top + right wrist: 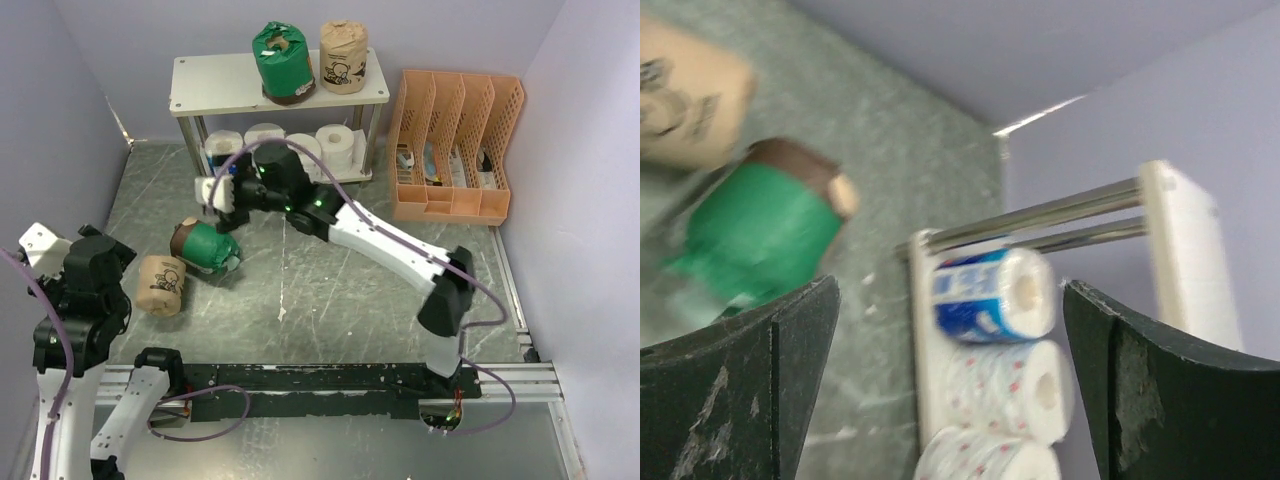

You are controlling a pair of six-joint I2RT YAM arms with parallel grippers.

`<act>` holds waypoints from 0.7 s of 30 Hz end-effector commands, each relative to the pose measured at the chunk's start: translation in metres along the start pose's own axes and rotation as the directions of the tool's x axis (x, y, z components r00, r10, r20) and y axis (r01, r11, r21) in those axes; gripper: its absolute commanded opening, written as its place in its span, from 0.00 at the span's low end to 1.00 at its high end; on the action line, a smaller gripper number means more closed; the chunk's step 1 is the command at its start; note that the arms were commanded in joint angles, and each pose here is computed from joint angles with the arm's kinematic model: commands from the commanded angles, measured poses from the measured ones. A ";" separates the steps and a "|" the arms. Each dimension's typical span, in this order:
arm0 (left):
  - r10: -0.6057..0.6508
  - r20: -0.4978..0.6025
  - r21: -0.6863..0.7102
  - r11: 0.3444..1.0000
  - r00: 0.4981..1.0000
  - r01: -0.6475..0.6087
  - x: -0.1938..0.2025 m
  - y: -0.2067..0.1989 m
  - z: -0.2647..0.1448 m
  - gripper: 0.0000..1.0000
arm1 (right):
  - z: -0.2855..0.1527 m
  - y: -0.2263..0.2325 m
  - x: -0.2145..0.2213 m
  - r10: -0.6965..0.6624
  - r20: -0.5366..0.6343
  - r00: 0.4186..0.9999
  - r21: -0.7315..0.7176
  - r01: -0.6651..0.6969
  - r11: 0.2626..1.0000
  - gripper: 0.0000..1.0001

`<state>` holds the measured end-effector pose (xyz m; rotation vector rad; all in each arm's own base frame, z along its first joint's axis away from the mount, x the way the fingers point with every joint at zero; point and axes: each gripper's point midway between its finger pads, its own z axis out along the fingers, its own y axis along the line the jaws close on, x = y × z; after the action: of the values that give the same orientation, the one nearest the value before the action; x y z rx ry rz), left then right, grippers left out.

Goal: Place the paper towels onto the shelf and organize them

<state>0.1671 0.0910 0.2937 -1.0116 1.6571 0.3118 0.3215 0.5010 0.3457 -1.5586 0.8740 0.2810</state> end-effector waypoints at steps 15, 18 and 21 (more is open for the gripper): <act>0.091 0.013 0.194 0.977 0.996 -0.092 0.007 -0.034 0.003 0.99 | -0.015 0.166 0.036 -0.277 0.079 0.958 -0.453 0.282 0.846 0.75; 0.113 0.002 0.203 0.973 0.994 -0.111 0.011 -0.040 0.007 1.00 | -0.002 0.170 0.046 -0.296 0.096 0.950 -0.486 0.304 0.819 0.65; 0.112 0.004 0.201 0.973 0.994 -0.111 0.011 -0.039 0.007 1.00 | 0.010 0.174 0.056 -0.299 0.110 0.948 -0.517 0.311 0.797 0.62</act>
<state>0.1947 0.0723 0.2880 -0.8143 1.7248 0.2384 0.2386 0.4890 0.1940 -2.1256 0.6012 0.3031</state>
